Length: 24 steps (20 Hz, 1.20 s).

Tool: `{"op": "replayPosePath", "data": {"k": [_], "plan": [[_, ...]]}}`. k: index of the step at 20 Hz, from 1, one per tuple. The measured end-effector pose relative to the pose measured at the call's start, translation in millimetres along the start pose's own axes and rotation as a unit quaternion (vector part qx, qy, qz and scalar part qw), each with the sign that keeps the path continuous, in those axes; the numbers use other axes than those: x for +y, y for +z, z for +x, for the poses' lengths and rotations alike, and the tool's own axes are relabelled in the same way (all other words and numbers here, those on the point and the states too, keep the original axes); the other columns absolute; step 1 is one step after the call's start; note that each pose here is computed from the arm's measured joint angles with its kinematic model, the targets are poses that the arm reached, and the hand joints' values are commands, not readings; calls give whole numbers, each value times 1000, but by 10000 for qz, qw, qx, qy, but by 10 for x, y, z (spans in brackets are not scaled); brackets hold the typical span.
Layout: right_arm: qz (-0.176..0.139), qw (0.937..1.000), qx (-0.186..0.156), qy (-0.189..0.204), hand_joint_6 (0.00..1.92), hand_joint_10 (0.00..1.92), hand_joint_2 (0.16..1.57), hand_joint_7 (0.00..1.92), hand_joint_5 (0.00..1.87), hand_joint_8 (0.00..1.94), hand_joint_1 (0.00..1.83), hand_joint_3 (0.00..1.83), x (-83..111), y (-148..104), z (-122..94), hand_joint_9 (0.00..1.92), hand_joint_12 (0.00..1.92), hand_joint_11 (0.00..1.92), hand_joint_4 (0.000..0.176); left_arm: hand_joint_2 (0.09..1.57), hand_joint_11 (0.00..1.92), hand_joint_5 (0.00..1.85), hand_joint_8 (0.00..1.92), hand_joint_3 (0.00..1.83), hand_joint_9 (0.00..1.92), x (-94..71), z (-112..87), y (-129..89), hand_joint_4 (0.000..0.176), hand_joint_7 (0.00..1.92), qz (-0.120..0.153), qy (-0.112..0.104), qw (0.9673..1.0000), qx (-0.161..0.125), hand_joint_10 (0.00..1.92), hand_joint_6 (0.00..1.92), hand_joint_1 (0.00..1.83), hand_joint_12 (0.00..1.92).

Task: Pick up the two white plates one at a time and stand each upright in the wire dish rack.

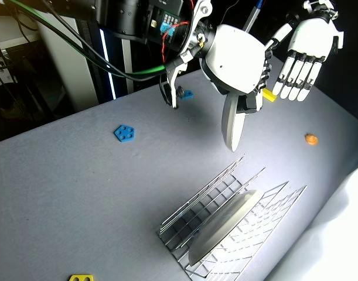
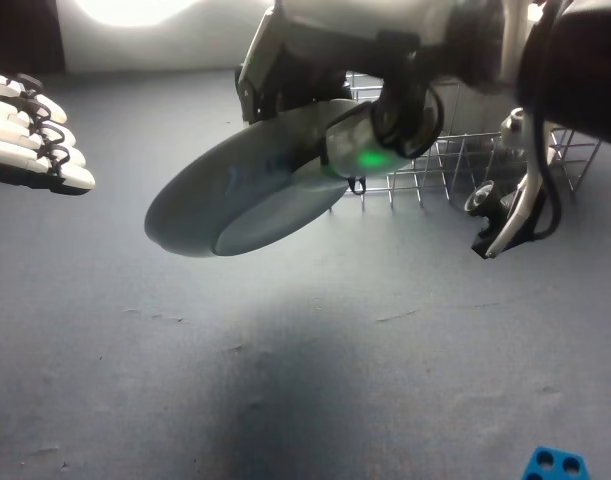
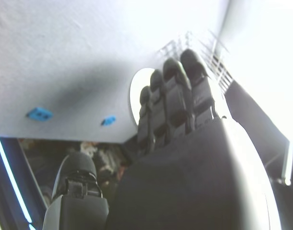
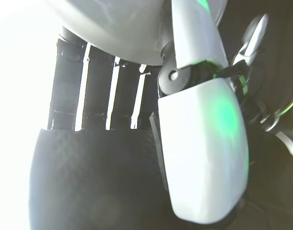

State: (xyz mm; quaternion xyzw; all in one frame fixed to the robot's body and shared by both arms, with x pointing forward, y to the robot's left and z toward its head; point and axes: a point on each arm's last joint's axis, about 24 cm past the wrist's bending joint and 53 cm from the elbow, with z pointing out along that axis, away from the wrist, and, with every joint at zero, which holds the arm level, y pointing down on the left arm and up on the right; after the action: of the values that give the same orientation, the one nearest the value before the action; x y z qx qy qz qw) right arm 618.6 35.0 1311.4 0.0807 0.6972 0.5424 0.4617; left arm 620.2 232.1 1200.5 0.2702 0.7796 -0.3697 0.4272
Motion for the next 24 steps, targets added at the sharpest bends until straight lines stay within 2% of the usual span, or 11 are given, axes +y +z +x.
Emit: {"op": "replayPosePath", "data": {"k": [4, 6, 10, 12, 14, 15, 16, 18, 19, 20, 24], "plan": [[194, 9961, -122, 856, 902, 1084, 1072, 1080, 1006, 801, 1386, 0, -56, -27, -195, 1002, 1352, 769, 0, 1161, 4, 241, 0, 0, 302, 84, -12, 8, 0, 315, -76, 20, 10000, 10, 0, 1, 0, 651], [178, 9941, -161, 1059, 1020, 1169, 1102, 1007, 956, 912, 1374, 5, -53, -18, -258, 922, 1387, 695, 0, 1161, 12, 255, 6, 0, 315, 65, -5, 33, 0, 329, -36, 27, 10000, 32, 5, 6, 0, 660], [139, 9919, -214, 1241, 900, 1132, 1081, 1075, 993, 851, 1384, 0, -45, -2, -339, 964, 1386, 735, 0, 1171, 36, 241, 4, 2, 327, 54, -10, 47, 0, 330, -7, 31, 10000, 32, 7, 2, 0, 668], [177, 9890, -309, 1436, 998, 1155, 1095, 1033, 953, 891, 1378, 2, -109, 15, -437, 943, 1393, 715, 0, 1168, 2, 233, 0, 0, 291, 55, -8, 47, 0, 307, -8, 36, 10000, 37, 0, 0, 0, 643], [229, 9877, -432, 1483, 980, 1117, 1086, 1061, 983, 816, 1381, 0, -177, 18, -544, 961, 1338, 745, 0, 1165, 18, 246, 6, 0, 314, 51, -9, 56, 0, 322, -1, 36, 10000, 37, 10, 5, 0, 652], [256, 9870, -482, 1509, 1026, 1204, 1109, 997, 938, 960, 1373, 7, -206, 12, -584, 901, 1399, 689, 0, 1165, 15, 237, 3, 0, 305, 47, -9, 66, 0, 317, 8, 37, 10000, 40, 5, 1, 0, 651], [275, 9866, -515, 1522, 946, 1120, 1088, 1053, 990, 862, 1381, 0, -222, 6, -605, 957, 1352, 737, 0, 1163, 6, 235, 1, 0, 299, 42, -8, 71, 0, 312, 17, 38, 10000, 43, 3, 0, 0, 647], [259, 9865, -578, 1510, 1012, 1156, 1096, 1028, 962, 874, 1378, 1, -233, 1, -656, 935, 1379, 696, 0, 1163, 5, 222, 6, 0, 307, 41, -8, 71, 0, 316, 20, 37, 10000, 43, 7, 1, 0, 637], [265, 9855, -611, 1562, 906, 1140, 1083, 1082, 1005, 851, 1382, 0, -251, -1, -687, 935, 1418, 625, 0, 1162, 11, 229, 5, 0, 306, 41, -8, 71, 0, 315, 20, 37, 10000, 43, 5, 4, 0, 639], [267, 9857, -637, 1537, 955, 1126, 1084, 1072, 992, 846, 1381, 1, -256, -4, -703, 939, 1415, 638, 0, 1165, 1, 234, 1, 0, 293, 42, -7, 71, 0, 306, 17, 39, 10000, 45, 0, 6, 0, 634], [253, 9857, -684, 1519, 1161, 1090, 1104, 1027, 917, 857, 1372, 2, -255, -6, -731, 935, 1290, 716, 0, 1176, 0, 199, 0, 1, 207, 41, -4, 74, 0, 240, 20, 44, 10000, 53, 2, 1, 0, 361]]}}
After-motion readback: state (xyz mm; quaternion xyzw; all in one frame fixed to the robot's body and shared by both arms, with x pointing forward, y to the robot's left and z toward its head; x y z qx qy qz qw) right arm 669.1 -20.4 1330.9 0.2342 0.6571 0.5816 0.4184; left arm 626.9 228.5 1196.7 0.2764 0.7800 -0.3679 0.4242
